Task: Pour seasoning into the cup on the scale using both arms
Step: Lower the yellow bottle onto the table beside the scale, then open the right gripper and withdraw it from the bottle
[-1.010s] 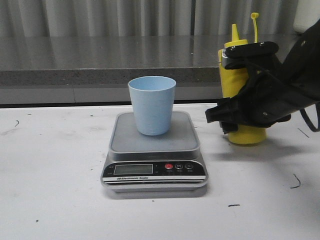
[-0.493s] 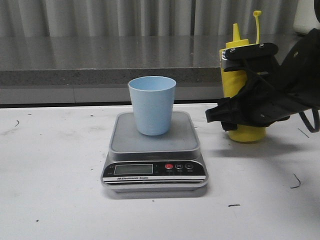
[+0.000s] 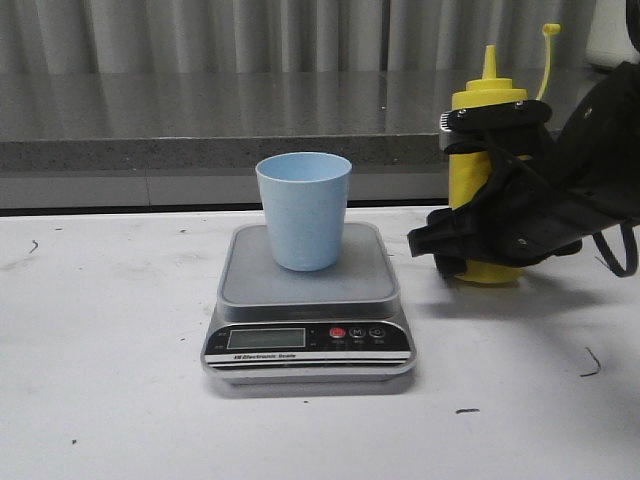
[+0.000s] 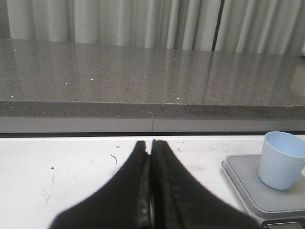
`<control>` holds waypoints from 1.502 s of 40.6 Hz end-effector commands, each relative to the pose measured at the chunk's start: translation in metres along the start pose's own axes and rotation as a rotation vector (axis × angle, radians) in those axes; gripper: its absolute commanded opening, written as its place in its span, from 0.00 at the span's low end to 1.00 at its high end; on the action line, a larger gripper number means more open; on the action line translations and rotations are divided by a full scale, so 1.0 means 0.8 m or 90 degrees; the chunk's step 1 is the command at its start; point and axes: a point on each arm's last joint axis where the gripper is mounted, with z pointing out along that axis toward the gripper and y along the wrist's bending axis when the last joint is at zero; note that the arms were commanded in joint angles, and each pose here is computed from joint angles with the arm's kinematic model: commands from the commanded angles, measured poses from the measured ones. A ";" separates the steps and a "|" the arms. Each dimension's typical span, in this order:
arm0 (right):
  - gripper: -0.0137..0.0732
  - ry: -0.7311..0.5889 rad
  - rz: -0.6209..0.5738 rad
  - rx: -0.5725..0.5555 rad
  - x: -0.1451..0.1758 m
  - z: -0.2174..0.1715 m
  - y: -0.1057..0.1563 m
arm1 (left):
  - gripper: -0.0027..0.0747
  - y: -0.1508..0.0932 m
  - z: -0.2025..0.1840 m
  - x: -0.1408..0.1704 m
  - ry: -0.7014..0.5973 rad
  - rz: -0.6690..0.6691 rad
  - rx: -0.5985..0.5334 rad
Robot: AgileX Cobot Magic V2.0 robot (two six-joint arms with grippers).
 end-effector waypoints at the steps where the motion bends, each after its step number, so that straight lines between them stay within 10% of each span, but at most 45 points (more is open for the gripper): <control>1: 0.85 -0.040 0.030 0.012 -0.021 -0.009 -0.004 | 0.01 -0.002 -0.002 -0.019 -0.060 -0.011 0.007; 26: 0.85 -0.082 0.042 -0.029 -0.058 -0.045 -0.005 | 0.01 -0.002 -0.002 -0.019 -0.060 -0.011 0.007; 41: 0.85 -0.059 0.009 0.006 -0.010 -0.079 -0.032 | 0.01 -0.002 -0.002 -0.019 -0.060 -0.011 0.007; 61: 0.85 -0.089 0.024 -0.112 -0.029 -0.162 -0.040 | 0.01 -0.002 -0.002 -0.019 -0.060 -0.011 0.007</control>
